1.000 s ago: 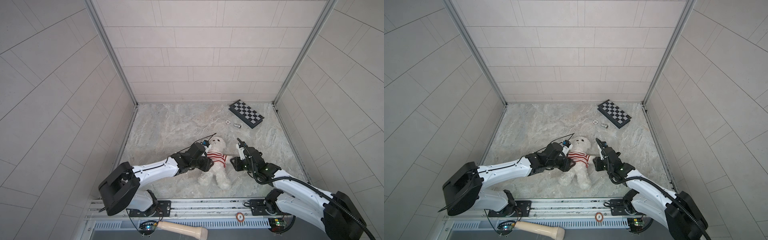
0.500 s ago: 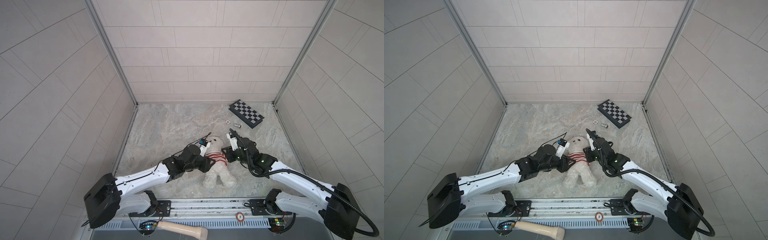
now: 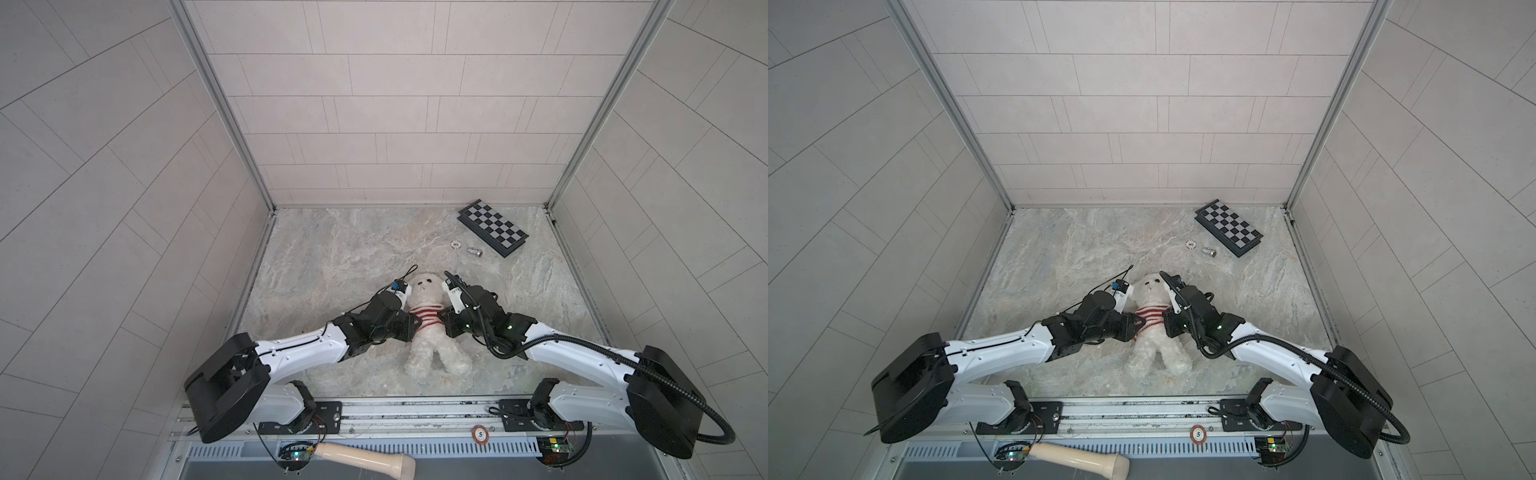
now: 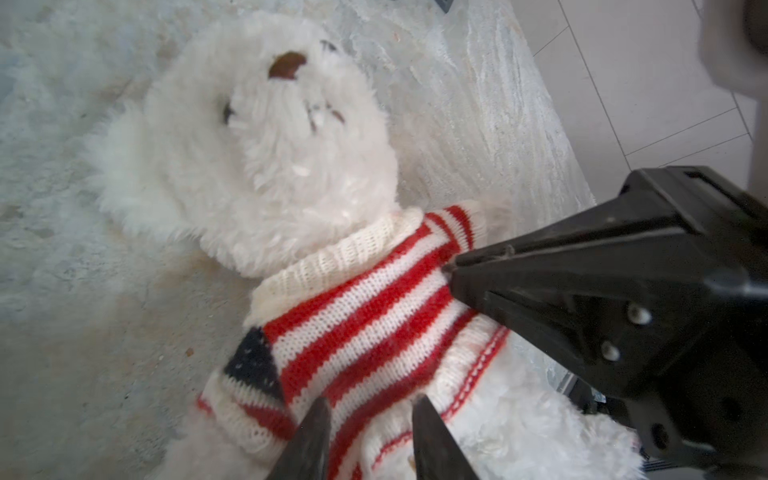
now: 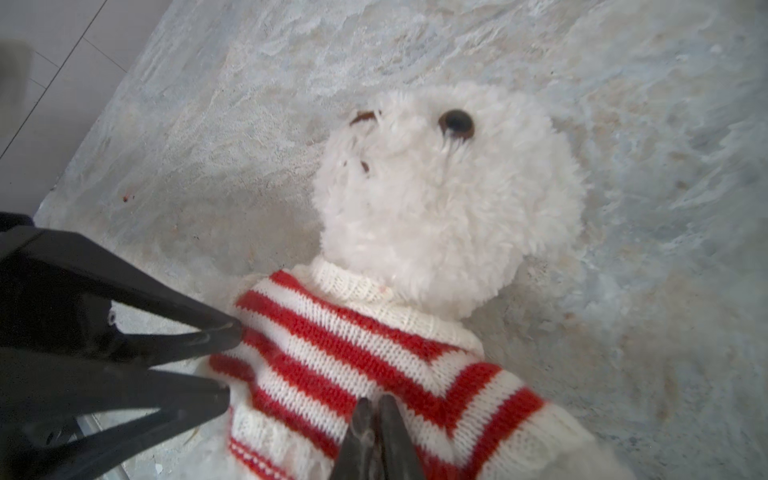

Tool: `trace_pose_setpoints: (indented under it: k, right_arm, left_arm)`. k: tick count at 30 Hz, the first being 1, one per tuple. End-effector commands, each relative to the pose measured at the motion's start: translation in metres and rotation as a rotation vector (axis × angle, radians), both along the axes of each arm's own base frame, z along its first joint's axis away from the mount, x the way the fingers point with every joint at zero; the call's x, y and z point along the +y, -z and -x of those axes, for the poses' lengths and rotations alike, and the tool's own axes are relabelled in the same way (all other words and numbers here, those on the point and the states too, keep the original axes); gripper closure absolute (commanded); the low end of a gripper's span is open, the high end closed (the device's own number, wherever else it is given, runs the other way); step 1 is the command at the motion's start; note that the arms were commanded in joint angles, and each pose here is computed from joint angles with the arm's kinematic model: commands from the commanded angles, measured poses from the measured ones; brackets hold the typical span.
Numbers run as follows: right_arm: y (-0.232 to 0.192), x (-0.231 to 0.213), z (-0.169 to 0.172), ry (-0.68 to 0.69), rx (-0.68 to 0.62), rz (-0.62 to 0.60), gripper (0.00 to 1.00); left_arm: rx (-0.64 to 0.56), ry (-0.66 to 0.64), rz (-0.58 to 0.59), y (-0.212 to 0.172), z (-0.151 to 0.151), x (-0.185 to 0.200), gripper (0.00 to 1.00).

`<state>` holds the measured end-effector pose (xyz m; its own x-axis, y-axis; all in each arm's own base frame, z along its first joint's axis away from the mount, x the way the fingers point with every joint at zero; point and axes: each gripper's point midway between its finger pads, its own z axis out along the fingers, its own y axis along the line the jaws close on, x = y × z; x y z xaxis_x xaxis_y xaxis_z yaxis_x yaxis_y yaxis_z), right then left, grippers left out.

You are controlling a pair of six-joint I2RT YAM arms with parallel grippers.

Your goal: Dress the teddy bear

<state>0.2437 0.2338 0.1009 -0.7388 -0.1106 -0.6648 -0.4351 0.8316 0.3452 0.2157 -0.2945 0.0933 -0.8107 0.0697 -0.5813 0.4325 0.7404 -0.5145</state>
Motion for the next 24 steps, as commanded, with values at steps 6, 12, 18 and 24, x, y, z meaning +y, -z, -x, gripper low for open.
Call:
trace_pose_setpoints:
  k: [6,12,18,24]
  right_arm:
    - [0.019,-0.019,0.021,0.012,0.060,0.051,0.94]
    - [0.037,-0.035,0.023,0.080,0.088,0.097,0.94]
    - [-0.008,-0.035,0.005,0.074,-0.031,0.119,0.90]
    - [-0.070,-0.012,-0.023,0.044,-0.172,0.061,0.85]
  left_arm:
    - [0.045,0.028,0.004,0.021,0.011,-0.003,0.62]
    - [0.072,0.033,0.027,0.030,0.021,-0.007,0.63]
    - [-0.018,0.076,0.095,-0.012,0.022,-0.009,0.58]
    - [-0.076,0.046,0.158,-0.050,0.005,0.011,0.49]
